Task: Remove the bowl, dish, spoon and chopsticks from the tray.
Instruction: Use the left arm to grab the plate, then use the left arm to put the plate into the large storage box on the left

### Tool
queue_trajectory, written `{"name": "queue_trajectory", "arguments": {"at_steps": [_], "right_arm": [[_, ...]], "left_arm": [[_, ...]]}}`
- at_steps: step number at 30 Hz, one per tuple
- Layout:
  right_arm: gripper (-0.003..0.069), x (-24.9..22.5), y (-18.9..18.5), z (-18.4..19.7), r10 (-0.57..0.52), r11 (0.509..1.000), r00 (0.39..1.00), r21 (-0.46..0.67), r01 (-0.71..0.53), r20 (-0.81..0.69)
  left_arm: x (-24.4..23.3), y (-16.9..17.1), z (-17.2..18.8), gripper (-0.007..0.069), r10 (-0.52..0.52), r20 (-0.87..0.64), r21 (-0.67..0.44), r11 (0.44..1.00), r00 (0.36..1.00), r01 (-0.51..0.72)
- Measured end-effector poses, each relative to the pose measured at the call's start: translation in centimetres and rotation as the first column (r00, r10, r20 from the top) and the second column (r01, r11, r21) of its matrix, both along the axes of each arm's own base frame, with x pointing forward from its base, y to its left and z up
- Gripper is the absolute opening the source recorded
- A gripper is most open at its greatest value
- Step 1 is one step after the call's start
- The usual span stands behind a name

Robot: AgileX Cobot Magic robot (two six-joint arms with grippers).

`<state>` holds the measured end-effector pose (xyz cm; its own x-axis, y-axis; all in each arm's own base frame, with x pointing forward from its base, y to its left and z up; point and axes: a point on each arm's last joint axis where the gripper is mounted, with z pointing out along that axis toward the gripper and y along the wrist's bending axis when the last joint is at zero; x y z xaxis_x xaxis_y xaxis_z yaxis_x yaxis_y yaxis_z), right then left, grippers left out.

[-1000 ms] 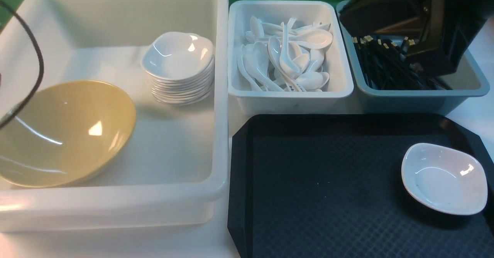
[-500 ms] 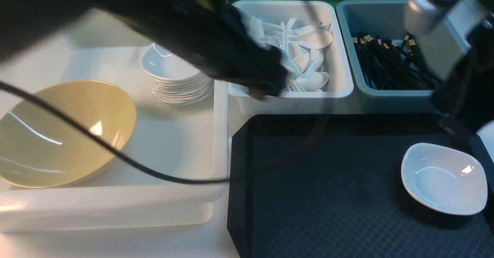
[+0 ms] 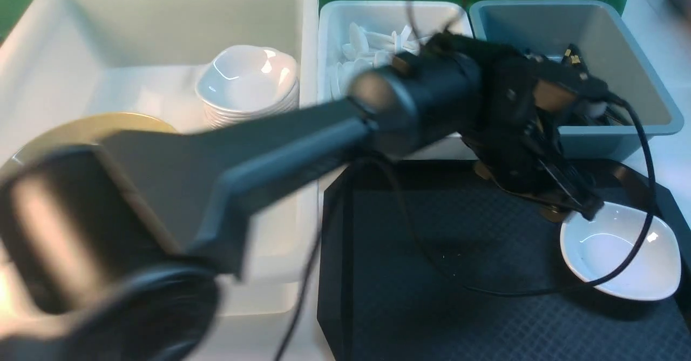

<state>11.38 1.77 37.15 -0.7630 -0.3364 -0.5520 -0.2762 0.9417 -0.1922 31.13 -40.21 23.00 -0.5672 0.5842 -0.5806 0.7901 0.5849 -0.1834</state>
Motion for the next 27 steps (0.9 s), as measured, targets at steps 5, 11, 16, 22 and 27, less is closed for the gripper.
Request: {"name": "queue_trajectory", "arguments": {"at_steps": [5,11,16,22,27], "right_arm": [[0.0034,-0.1,0.0,-0.3,0.0,1.0,1.0,0.0,0.0,-0.005],[0.0034,-0.2,0.0,-0.3,0.005,1.0,1.0,-0.001,-0.005,-0.005],[0.0034,-0.2,0.4,-0.3,0.038,0.999,0.999,-0.001,-0.038,-0.005],[0.0034,-0.1,0.4,0.0,0.043,0.999,0.999,0.006,-0.043,0.02],[0.0036,0.5,1.0,3.7,0.062,0.992,0.966,0.094,-0.088,0.252]], "left_arm": [[1.5,-2.4,-4.0,0.0457,0.012,-0.059,-0.031,0.999,0.998,-0.014],[2.3,-4.2,-6.9,0.0432,0.019,-0.102,-0.067,0.997,0.995,-0.026],[1.1,-5.3,-7.2,0.0181,-0.042,-0.07,-0.046,0.998,0.997,0.039],[0.8,-4.9,-4.0,0.0018,-0.101,-0.061,-0.012,0.995,0.993,0.1],[3.0,-0.1,3.5,0.0001,-0.086,0.028,0.054,0.995,0.996,0.084]]}}
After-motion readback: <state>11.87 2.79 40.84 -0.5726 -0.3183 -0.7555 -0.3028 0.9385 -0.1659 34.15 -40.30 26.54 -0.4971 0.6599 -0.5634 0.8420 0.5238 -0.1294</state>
